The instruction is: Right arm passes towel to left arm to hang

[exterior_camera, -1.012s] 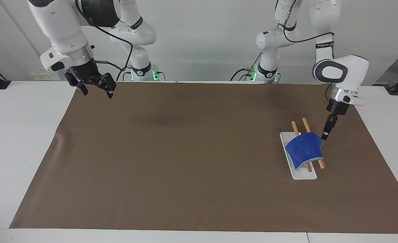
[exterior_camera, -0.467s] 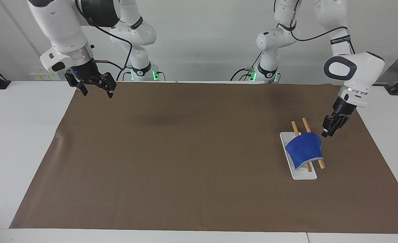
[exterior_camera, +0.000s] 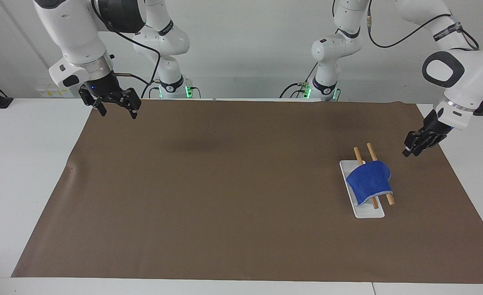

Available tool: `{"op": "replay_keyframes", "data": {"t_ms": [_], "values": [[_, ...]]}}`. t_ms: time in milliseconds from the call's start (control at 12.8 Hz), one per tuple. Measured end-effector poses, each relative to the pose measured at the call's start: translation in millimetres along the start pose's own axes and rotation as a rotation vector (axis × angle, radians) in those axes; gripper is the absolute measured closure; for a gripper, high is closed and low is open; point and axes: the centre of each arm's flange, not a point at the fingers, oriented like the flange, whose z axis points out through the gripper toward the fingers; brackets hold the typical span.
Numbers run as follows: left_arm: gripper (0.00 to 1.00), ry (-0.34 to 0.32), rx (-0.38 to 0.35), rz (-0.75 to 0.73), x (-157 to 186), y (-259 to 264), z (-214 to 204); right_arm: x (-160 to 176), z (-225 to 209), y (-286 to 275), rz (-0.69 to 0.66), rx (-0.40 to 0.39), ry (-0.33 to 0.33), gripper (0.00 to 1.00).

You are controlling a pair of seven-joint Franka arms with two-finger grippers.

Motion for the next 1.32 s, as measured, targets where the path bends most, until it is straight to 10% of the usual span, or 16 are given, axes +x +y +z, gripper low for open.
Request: {"op": "replay_keyframes", "data": {"t_ms": [1324], "values": [[0.55,-0.136,0.124,0.153,-12,133,-29,0,0,0,0.0,0.0,0.0,0.0]]}}
